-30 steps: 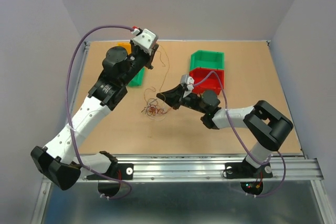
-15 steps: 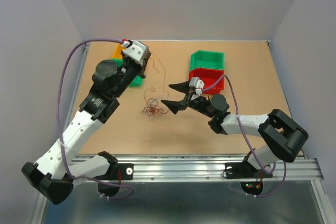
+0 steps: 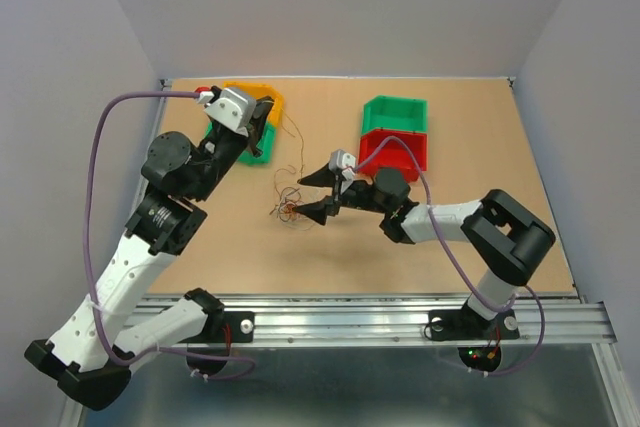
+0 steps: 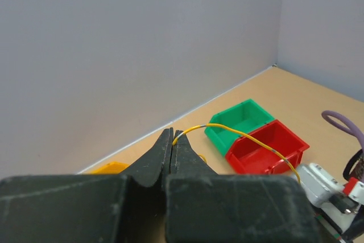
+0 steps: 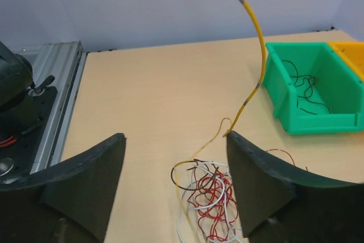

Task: Untangle the cables

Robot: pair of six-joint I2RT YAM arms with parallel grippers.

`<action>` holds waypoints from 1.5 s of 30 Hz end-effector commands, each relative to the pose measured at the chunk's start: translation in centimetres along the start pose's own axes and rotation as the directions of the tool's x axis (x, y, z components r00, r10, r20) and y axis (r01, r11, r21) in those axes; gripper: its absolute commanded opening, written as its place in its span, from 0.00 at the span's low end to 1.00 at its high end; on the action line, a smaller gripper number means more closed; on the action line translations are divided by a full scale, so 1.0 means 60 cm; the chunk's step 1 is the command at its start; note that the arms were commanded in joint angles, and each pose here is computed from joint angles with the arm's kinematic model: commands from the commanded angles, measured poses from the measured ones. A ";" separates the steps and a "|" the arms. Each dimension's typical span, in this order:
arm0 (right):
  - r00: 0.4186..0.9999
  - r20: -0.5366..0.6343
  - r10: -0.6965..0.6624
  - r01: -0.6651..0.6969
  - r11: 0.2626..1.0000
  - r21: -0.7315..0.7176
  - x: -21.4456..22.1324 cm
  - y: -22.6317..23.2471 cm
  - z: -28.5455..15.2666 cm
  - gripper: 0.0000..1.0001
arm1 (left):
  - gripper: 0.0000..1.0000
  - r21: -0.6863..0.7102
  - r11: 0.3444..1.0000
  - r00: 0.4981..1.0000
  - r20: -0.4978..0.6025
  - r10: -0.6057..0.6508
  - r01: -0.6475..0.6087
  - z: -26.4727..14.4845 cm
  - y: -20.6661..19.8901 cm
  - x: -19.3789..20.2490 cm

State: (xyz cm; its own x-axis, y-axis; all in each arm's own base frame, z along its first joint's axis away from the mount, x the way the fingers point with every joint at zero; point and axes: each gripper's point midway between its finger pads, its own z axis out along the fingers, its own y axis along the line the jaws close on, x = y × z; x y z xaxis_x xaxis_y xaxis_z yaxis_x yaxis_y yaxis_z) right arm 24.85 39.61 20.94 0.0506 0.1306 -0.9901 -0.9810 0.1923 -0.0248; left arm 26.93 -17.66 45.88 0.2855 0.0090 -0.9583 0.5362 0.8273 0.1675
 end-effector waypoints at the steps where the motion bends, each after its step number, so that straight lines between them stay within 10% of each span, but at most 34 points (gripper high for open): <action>1: 0.999 0.047 0.001 0.001 0.999 -0.045 -0.027 -0.009 0.040 0.72 | 0.00 -0.001 1.000 1.000 0.023 -0.008 0.008 0.002 0.003 -0.013; 8: 0.995 0.097 0.012 -0.024 0.993 0.118 -0.021 -0.063 0.051 0.56 | 0.00 0.024 1.000 0.999 0.043 -0.022 0.021 -0.014 -0.005 -0.027; 11: 0.990 0.144 0.006 -0.031 0.984 0.174 -0.028 -0.076 0.043 0.35 | 0.00 0.042 0.999 0.999 0.044 -0.029 0.027 -0.020 -0.011 -0.026; 18: 0.978 0.208 -0.002 -0.039 0.980 0.195 -0.041 -0.075 0.029 0.30 | 0.00 0.049 0.998 0.999 0.028 -0.030 0.028 -0.021 -0.014 -0.017; 23: 0.972 0.237 -0.011 -0.035 0.981 0.192 -0.053 -0.070 0.023 0.01 | 0.00 0.036 0.999 1.000 -0.006 -0.020 0.020 -0.009 -0.011 0.003; 31: 0.955 0.298 -0.013 -0.028 0.991 0.131 -0.149 -0.007 -0.038 0.01 | 0.00 -0.360 0.932 0.998 -0.068 0.009 -0.033 0.014 0.126 0.086; 45: 0.885 0.432 -0.174 0.029 0.946 0.323 -0.344 0.015 -0.160 0.01 | 0.00 -0.048 0.988 0.867 -0.475 -0.150 0.144 0.125 0.088 0.405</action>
State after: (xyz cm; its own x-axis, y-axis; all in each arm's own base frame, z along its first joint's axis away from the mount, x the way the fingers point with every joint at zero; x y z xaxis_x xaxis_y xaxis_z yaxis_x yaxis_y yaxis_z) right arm 19.56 28.20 37.14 0.2340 0.5111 -0.8270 -0.9091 0.4166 0.0002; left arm 42.07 -16.15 21.10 -0.3128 0.1942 -0.9298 0.4820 0.8759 0.0208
